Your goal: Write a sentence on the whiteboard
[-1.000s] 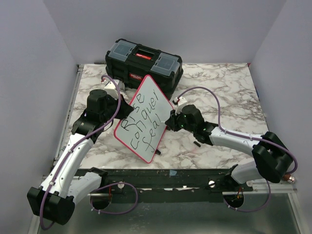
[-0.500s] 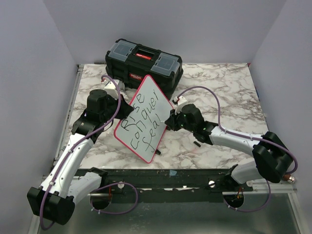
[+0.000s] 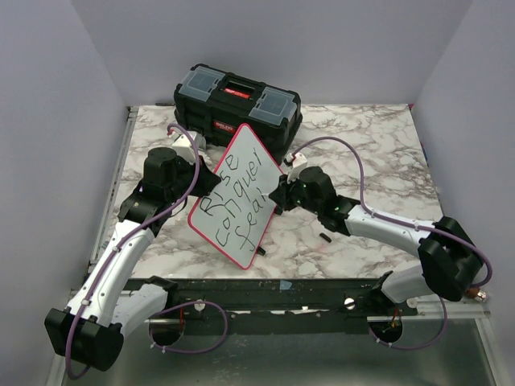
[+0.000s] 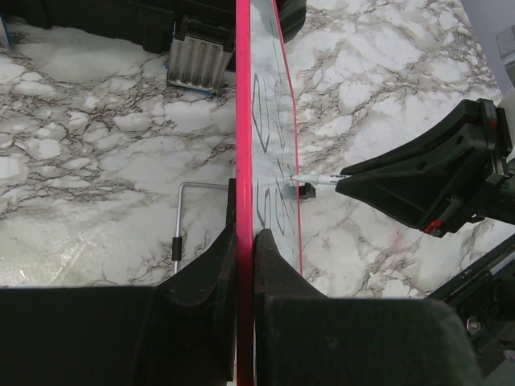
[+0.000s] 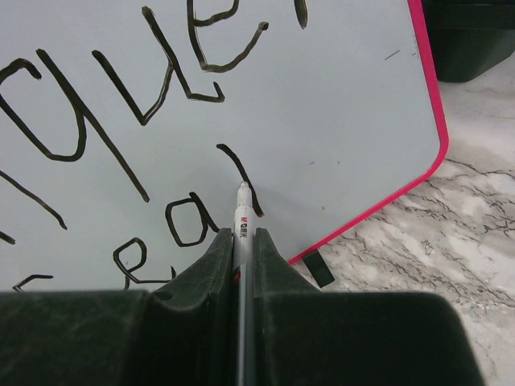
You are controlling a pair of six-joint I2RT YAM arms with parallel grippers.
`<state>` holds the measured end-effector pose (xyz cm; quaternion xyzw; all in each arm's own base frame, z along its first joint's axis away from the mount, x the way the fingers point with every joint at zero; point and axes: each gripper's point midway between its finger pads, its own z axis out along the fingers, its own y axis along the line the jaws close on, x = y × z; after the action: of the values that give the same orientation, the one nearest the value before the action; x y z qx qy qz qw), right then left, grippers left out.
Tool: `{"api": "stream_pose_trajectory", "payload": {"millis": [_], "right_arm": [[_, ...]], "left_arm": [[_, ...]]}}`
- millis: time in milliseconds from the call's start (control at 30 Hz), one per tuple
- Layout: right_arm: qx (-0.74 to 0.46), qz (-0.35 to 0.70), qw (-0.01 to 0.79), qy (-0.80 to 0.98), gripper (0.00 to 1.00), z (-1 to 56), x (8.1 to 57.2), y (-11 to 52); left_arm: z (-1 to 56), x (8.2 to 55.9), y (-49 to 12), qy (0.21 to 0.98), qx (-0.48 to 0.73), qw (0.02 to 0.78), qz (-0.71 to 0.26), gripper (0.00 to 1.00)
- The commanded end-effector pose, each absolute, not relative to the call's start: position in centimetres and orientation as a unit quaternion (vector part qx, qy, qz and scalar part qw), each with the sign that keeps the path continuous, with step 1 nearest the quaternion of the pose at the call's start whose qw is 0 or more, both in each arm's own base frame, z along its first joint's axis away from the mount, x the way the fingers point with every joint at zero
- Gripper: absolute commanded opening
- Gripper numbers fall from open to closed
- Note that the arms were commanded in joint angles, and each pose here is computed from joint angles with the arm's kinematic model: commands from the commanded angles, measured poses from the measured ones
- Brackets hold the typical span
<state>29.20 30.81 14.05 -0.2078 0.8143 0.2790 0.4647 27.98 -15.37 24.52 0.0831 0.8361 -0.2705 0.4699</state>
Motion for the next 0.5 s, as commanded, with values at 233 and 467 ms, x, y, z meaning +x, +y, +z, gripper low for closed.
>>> {"api": "stream_pose_trajectory", "payload": {"millis": [233, 467], "right_arm": [[-0.208, 0.263, 0.485, 0.808, 0.01, 15.5, 30.8, 31.5], [-0.209, 0.253, 0.493, 0.806, 0.01, 16.1, 31.5, 31.5]], "left_arm": [[21.9, 27.0, -14.4, 0.858, 0.122, 0.444, -0.227, 0.0], [21.8, 27.0, -14.5, 0.858, 0.121, 0.443, -0.227, 0.0]]}}
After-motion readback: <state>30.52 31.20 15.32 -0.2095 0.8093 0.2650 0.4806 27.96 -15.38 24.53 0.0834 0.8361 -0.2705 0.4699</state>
